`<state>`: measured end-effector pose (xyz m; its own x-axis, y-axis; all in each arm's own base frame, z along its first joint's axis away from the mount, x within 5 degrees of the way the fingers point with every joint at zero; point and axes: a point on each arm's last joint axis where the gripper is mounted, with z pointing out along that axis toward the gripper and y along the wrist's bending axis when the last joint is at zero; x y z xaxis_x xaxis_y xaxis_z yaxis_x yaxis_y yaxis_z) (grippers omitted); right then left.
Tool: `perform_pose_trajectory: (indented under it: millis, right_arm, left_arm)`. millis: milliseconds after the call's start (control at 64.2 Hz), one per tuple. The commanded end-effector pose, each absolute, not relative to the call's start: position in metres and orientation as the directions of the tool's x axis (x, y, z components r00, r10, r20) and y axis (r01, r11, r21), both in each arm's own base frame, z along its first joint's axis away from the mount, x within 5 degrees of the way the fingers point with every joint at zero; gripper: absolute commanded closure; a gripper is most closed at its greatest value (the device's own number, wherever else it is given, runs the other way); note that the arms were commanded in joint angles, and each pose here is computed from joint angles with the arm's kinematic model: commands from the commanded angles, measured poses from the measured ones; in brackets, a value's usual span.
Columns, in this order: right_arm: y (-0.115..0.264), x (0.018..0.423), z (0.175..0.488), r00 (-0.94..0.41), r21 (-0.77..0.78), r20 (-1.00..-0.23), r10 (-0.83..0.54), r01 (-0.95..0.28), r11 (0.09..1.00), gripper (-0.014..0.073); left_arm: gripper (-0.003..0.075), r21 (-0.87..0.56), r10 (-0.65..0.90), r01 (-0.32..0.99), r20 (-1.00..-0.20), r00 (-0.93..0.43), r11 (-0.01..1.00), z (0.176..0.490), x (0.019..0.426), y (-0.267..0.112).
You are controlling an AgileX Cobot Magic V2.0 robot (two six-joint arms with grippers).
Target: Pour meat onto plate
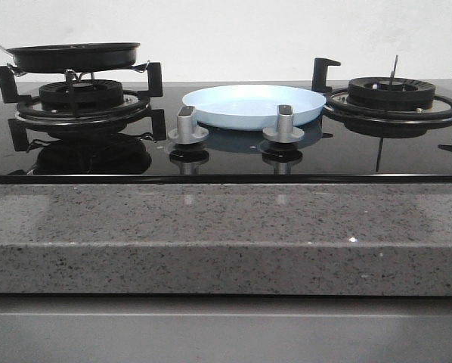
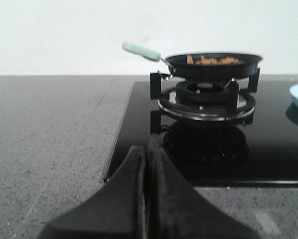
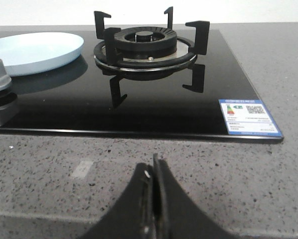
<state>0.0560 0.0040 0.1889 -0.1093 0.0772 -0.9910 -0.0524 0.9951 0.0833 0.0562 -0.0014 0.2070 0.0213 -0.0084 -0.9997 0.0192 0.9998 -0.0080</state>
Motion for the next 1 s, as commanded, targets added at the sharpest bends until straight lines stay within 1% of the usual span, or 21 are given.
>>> perform_pose_trajectory:
  millis: [0, 62, 109, 171, 249, 374, 499, 655, 779, 826, 873, 919, 935, 982]
  right_arm:
    - [0.003, 0.054, 0.209, 0.030, 0.074, -0.997, 0.076, -0.050, 0.996, 0.0654]
    - [0.003, 0.051, 0.221, 0.056, 0.074, -0.995, 0.077, -0.053, 0.996, 0.0654]
    - [0.003, 0.049, 0.234, 0.074, 0.073, -0.994, 0.077, -0.056, 0.996, 0.0654]
    - [0.003, 0.046, 0.250, 0.088, 0.072, -0.993, 0.077, -0.059, 0.996, 0.0654]
    - [0.003, 0.043, 0.275, 0.099, 0.071, -0.992, 0.077, -0.064, 0.995, 0.0654]
    - [0.004, 0.050, 0.312, 0.085, 0.071, -0.993, 0.076, -0.065, 0.995, 0.0654]
    - [0.004, 0.066, 0.344, 0.056, 0.071, -0.996, 0.075, -0.064, 0.995, 0.0654]
    - [0.005, 0.088, 0.359, -0.006, 0.072, -0.997, 0.072, -0.061, 0.996, 0.0654]
    - [0.006, 0.098, 0.360, -0.026, 0.073, -0.997, 0.071, -0.058, 0.996, 0.0634]
    - [0.006, 0.098, 0.360, -0.027, 0.073, -0.997, 0.071, -0.058, 0.996, 0.0596]
    - [0.006, 0.098, 0.360, -0.027, 0.073, -0.997, 0.071, -0.058, 0.996, 0.0544]
    - [0.006, 0.098, 0.360, -0.028, 0.073, -0.997, 0.071, -0.058, 0.996, 0.0447]
    - [0.006, 0.098, 0.360, -0.028, 0.073, -0.997, 0.071, -0.058, 0.996, 0.0420]
    - [0.006, 0.098, 0.360, -0.028, 0.073, -0.997, 0.071, -0.058, 0.996, 0.0336]
  left_arm:
    - [0.0741, -0.032, -0.034, 0.014, -0.987, 0.155, 0.999, 0.232, 0.051, 0.000]
    - [0.0741, -0.032, -0.035, 0.023, -0.990, 0.139, 0.999, 0.244, 0.049, -0.001]
    - [0.0741, -0.030, -0.034, 0.029, -0.988, 0.150, 0.999, 0.262, 0.046, -0.002]
    - [0.0741, -0.024, -0.028, 0.033, -0.993, 0.117, 0.999, 0.276, 0.049, -0.002]
    - [0.0741, -0.021, -0.025, 0.040, -0.996, 0.084, 0.999, 0.304, 0.054, -0.003]
    - [0.0741, -0.025, -0.023, 0.048, -0.999, -0.037, 0.999, 0.330, 0.080, -0.004]
    - [0.0741, -0.027, -0.023, 0.048, -0.997, -0.077, 0.998, 0.351, 0.102, -0.005]
    - [0.0741, -0.028, -0.024, 0.046, -0.997, -0.079, 0.999, 0.362, 0.113, -0.005]
    - [0.0732, -0.027, -0.025, 0.044, -0.998, -0.063, 0.999, 0.363, 0.114, -0.004]
    - [0.0696, -0.027, -0.025, 0.044, -0.998, -0.063, 0.999, 0.363, 0.114, -0.004]
    - [0.0638, -0.027, -0.025, 0.044, -0.998, -0.063, 0.999, 0.363, 0.114, -0.004]
    - [0.0542, -0.027, -0.025, 0.044, -0.998, -0.063, 0.999, 0.363, 0.114, -0.004]
    - [0.0492, -0.027, -0.025, 0.044, -0.998, -0.063, 0.999, 0.363, 0.114, -0.004]
    - [0.0381, -0.027, -0.025, 0.044, -0.998, -0.063, 0.999, 0.363, 0.114, -0.004]
